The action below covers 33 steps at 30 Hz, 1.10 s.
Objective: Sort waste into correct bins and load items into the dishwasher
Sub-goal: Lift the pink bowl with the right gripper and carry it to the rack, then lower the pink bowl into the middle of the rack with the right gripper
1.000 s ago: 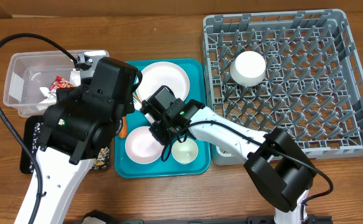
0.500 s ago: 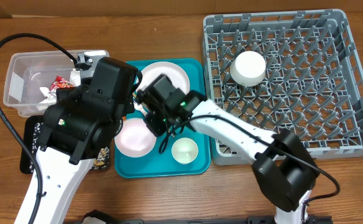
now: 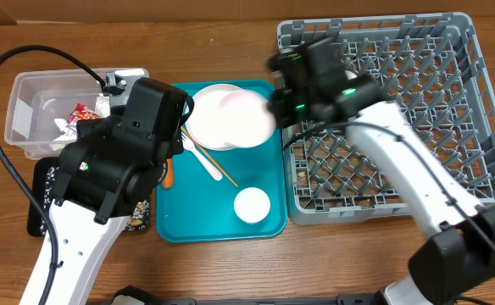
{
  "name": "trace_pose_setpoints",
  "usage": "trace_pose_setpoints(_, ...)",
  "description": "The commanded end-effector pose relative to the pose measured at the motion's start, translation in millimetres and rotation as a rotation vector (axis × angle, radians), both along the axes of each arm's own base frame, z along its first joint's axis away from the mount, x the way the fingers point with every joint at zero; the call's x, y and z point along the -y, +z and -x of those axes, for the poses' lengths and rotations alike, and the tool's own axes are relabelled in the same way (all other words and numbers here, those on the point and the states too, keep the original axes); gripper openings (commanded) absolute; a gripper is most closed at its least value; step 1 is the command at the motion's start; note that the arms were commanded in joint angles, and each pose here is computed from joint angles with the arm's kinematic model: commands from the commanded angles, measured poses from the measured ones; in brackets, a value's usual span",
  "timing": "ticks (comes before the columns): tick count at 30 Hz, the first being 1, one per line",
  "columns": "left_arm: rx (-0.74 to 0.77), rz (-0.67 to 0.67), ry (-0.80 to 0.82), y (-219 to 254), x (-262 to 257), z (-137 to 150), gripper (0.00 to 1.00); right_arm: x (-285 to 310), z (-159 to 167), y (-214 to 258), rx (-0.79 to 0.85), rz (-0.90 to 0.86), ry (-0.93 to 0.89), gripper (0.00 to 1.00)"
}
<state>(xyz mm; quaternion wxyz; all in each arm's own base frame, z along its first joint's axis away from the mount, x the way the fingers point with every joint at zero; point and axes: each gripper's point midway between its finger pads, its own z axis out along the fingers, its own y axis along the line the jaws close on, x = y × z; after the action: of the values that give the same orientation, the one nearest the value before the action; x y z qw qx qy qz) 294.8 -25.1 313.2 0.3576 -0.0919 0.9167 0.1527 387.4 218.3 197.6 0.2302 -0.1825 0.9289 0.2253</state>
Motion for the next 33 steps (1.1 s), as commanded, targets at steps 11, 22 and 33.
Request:
trace_pose_setpoints(11,0.02,0.0,0.017,4,-1,-3,1.0,222,21,38,-0.012,0.411,-0.763,0.04)
trace_pose_setpoints(22,0.02,0.0,0.017,4,-1,-3,1.0,302,122,51,-0.152,0.829,-1.259,0.04)
trace_pose_setpoints(33,0.02,0.0,0.017,4,-1,-3,0.99,304,118,49,-0.147,0.871,-1.223,0.04)
